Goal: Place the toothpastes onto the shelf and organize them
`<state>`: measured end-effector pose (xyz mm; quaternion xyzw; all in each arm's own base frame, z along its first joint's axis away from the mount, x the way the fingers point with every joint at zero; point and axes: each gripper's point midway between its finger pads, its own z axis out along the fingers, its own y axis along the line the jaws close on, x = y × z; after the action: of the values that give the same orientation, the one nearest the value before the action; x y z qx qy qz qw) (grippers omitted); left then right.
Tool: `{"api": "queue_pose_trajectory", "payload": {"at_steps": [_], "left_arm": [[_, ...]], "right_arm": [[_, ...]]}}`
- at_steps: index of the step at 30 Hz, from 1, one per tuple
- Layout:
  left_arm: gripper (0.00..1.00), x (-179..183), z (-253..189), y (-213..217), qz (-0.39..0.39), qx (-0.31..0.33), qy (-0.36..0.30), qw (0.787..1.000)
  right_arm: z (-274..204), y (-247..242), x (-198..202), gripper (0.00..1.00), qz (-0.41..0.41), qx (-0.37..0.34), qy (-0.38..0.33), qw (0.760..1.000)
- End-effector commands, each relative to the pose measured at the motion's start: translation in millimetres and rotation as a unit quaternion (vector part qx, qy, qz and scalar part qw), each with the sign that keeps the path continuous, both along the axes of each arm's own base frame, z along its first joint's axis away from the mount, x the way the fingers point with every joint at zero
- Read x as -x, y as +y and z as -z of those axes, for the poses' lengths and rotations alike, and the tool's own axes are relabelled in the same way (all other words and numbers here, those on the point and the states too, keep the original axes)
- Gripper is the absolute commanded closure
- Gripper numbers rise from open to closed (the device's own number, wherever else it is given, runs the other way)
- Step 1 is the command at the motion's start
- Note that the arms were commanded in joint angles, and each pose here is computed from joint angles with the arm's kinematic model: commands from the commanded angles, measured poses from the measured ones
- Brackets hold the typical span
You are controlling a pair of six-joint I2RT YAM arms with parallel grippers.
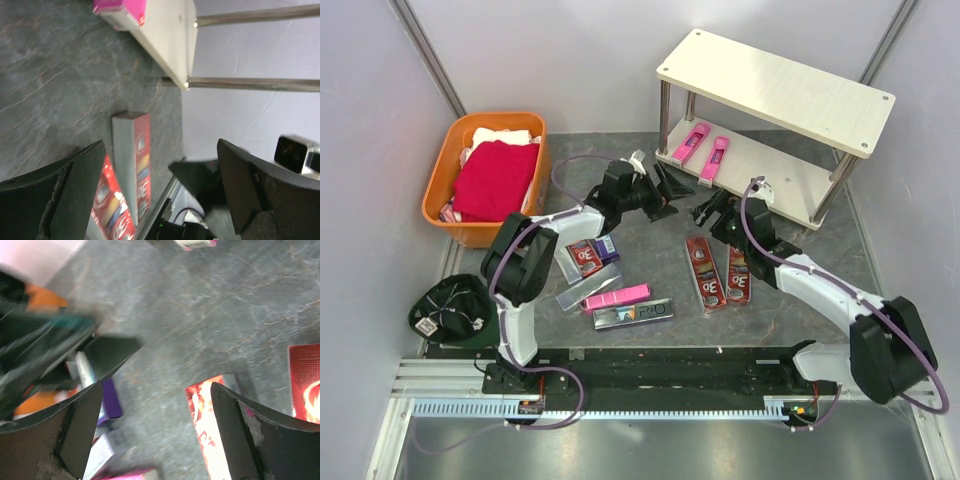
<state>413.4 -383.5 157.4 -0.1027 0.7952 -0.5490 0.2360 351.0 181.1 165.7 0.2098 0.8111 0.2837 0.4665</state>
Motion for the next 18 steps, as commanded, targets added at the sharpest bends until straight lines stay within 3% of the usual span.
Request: {"api": "queue_pose_trajectory", "payload": {"at_steps": [1,5,11,18], "left_arm": [[0.0,20.1,-4.8,29.5,-0.006,-0.051,-0.057,0.997],[0.0,51.1,-23.5,56.5,-0.012,-0.073,-0.1,0.992],[0.0,93.2,2.2,98.1,-0.023,-0.144,-0.09,0.985],[0.0,118.0,10.3,121.8,-0.032,-0.171,-0.092,0.98]], "right_arm": [[-9.6,-4.3,-29.9,0.05,0.029,0.012,-0.033,0.999],[-0.7,-8.0,-46.4,0.1,0.044,0.017,-0.033,0.998],[1.2,-17.8,-63.1,0.12,0.067,-0.012,-0.05,0.996],[6.0,-36.9,-86.5,0.13,0.091,-0.03,-0.056,0.994]]}}
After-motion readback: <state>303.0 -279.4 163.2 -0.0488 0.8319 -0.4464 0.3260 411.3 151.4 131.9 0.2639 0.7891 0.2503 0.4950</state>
